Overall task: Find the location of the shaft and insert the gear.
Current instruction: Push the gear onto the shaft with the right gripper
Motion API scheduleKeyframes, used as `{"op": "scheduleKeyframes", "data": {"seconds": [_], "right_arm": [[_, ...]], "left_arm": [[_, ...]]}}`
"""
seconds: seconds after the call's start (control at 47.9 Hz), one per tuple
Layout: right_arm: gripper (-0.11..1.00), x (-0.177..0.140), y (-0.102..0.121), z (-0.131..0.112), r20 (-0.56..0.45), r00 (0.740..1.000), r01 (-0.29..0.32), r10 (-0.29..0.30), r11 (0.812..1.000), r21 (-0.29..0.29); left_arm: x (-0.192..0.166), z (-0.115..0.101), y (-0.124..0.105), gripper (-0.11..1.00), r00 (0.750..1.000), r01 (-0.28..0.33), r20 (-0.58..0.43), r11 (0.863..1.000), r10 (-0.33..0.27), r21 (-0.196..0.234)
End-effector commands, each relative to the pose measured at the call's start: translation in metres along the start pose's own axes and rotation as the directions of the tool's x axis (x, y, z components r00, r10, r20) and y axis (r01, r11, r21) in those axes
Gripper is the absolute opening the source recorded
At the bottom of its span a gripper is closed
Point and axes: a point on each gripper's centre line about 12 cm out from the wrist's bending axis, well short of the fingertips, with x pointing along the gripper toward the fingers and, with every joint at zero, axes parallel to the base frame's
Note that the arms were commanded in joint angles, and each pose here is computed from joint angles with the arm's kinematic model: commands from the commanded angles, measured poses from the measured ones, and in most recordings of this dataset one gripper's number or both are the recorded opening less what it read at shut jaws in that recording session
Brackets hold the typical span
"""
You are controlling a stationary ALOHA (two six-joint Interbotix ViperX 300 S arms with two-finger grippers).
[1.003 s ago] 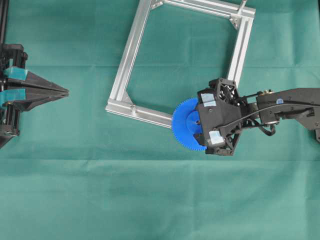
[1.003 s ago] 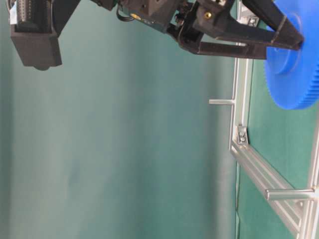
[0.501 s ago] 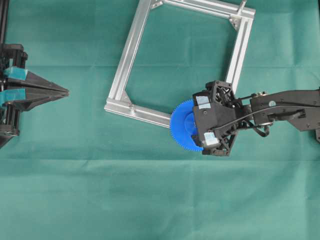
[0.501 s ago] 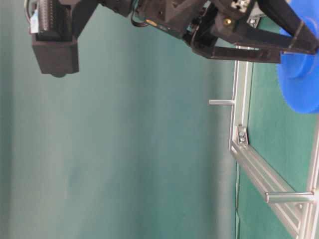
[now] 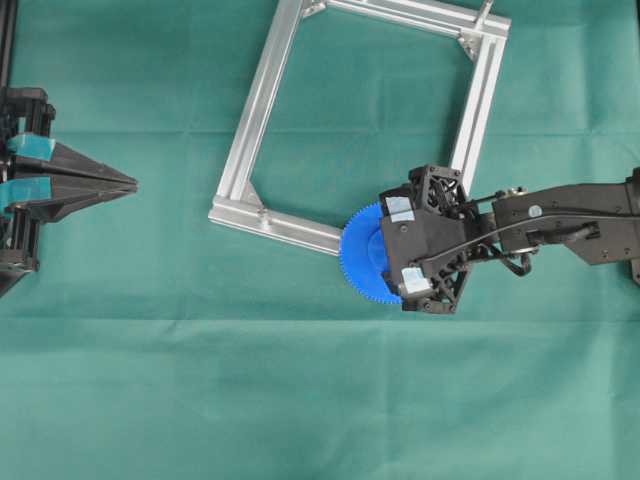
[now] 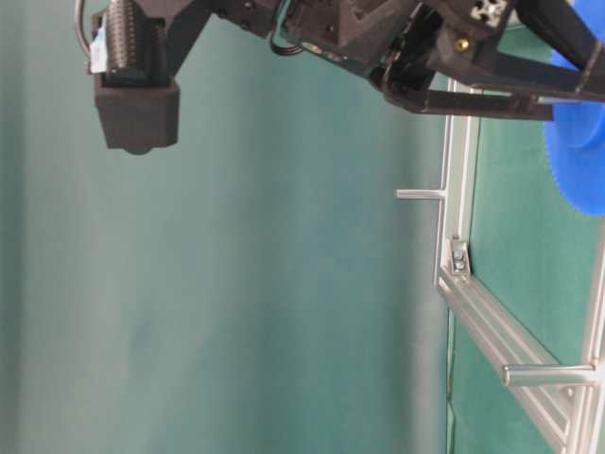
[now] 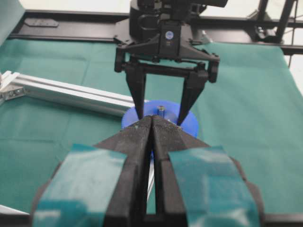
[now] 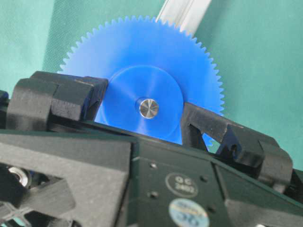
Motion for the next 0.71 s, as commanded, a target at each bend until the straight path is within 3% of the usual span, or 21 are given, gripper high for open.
{"op": "scheduleKeyframes", "data": {"seconds": [0.0, 0.689], "right_arm": [[0.7, -0.0052, 0.0016, 0.0058, 0.028, 1.0, -0.011, 0.011, 1.0, 0.004], [0.7, -0.0044, 0.0027, 0.0042, 0.03, 0.999, -0.016, 0.016, 1.0, 0.003]], "left_arm": [[0.0021, 0.0115, 0.0, 0.01, 1.0, -0.001, 0.028, 1.0, 0.001, -0.002], [0.0022, 0.0121, 0.0, 0.01, 1.0, -0.001, 0.029, 1.0, 0.001, -0.002]]}}
